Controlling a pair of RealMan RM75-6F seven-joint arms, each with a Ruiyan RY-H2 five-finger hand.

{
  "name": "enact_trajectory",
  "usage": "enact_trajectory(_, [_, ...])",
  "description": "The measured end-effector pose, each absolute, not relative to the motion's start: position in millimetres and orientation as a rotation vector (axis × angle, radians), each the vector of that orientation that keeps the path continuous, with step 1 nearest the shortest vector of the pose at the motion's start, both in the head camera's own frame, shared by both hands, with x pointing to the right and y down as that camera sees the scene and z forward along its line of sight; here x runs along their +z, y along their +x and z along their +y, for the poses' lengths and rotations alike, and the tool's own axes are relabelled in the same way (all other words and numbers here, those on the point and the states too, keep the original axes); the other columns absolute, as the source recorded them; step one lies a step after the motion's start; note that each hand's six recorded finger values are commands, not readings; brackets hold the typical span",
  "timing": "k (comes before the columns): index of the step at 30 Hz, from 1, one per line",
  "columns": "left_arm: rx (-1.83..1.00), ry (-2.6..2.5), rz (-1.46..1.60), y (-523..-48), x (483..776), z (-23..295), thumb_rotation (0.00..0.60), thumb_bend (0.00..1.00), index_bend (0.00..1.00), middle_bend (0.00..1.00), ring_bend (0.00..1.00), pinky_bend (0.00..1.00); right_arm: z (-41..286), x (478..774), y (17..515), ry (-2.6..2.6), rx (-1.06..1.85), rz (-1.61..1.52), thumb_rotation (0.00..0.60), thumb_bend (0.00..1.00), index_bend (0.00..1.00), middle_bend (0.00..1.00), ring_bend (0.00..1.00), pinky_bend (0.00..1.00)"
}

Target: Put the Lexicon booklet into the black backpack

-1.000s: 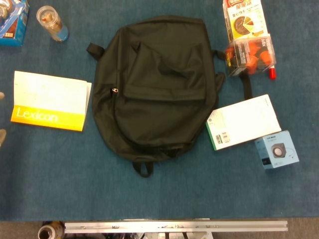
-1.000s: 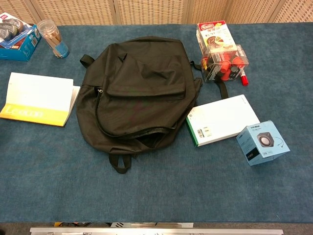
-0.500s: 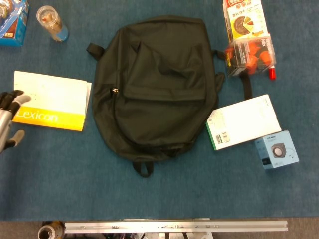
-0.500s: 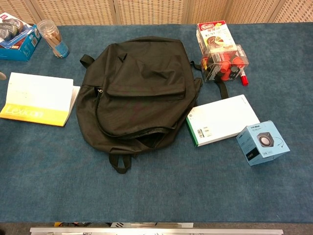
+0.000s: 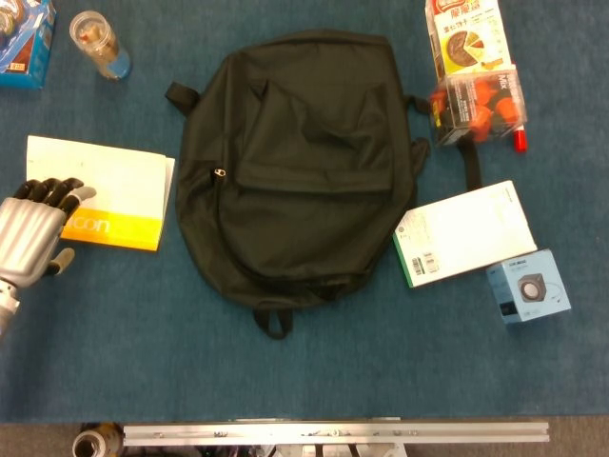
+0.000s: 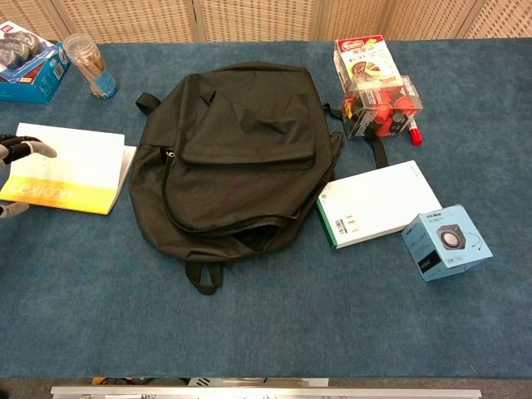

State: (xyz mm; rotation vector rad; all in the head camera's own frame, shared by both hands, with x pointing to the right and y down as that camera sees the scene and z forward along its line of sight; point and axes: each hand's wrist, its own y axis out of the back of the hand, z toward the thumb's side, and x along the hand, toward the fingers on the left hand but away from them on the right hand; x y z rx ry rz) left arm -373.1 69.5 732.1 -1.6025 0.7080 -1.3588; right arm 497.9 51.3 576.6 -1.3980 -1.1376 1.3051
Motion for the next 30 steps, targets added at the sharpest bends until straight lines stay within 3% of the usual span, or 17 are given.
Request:
enact_trajectory(10, [-1.423, -1.612, 0.662, -371, 757, 63, 0.600, 0.19, 0.20, 0.19, 0.20, 0.24, 54, 580, 497, -1.414, 1.302, -1.138, 0.600, 0.26, 0.24, 0.36, 0.21, 0.27])
enact_trajectory(30, [-1.450, -1.640, 0.631, -359, 775, 55, 0.600, 0.19, 0.21, 0.20, 0.20, 0.24, 57, 587, 502, -1.431, 1.327, -1.146, 0.600, 0.26, 0.24, 0.36, 0.21, 0.27])
